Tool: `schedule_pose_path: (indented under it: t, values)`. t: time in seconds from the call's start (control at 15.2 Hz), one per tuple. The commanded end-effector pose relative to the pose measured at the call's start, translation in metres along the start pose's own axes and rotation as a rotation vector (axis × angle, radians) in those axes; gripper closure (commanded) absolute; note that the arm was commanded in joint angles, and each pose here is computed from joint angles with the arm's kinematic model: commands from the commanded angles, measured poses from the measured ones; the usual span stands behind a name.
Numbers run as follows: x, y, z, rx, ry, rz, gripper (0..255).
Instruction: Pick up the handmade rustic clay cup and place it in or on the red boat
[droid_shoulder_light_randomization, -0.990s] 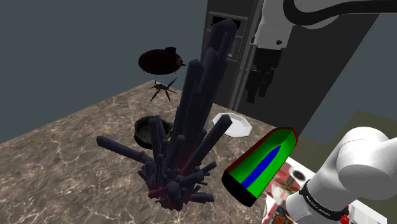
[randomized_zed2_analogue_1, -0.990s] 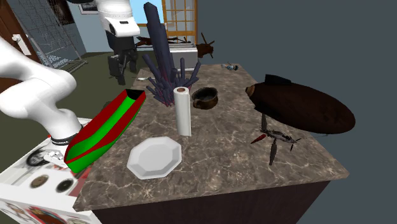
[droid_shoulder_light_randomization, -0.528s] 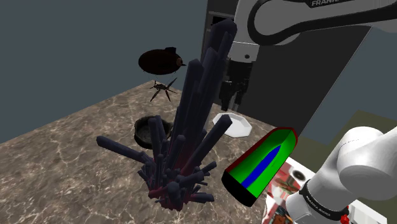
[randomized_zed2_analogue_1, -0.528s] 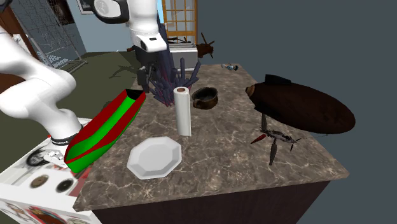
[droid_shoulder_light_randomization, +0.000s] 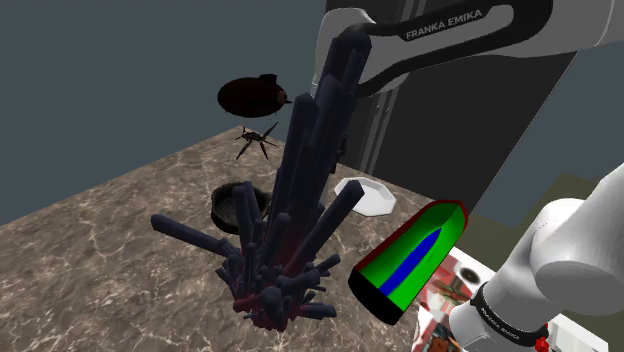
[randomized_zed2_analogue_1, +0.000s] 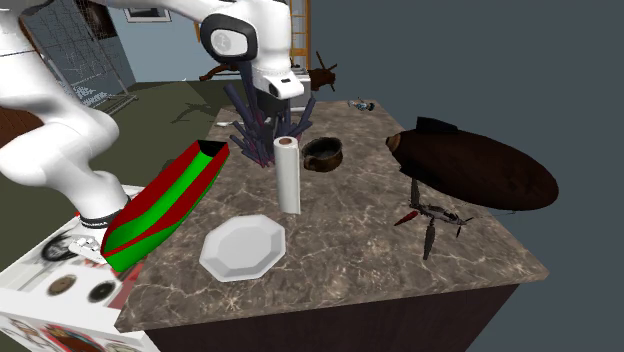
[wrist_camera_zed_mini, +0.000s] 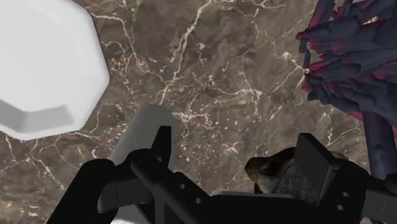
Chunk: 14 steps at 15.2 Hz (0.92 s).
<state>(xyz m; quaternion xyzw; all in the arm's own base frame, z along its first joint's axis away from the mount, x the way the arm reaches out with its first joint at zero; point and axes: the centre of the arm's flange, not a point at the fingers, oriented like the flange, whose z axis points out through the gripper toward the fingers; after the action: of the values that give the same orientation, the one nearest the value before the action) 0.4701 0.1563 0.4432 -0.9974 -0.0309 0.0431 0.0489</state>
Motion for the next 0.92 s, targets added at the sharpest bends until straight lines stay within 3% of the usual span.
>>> schedule_pose_path:
  t: [0.0, 0.66, 0.86]
  values:
    - [0.021, -0.012, 0.010, 0.002, 0.007, -0.001, 0]
    - [0.121, -0.070, 0.066, 0.009, 0.037, -0.010, 0]
    - [0.122, -0.070, 0.082, 0.009, 0.037, -0.010, 0]
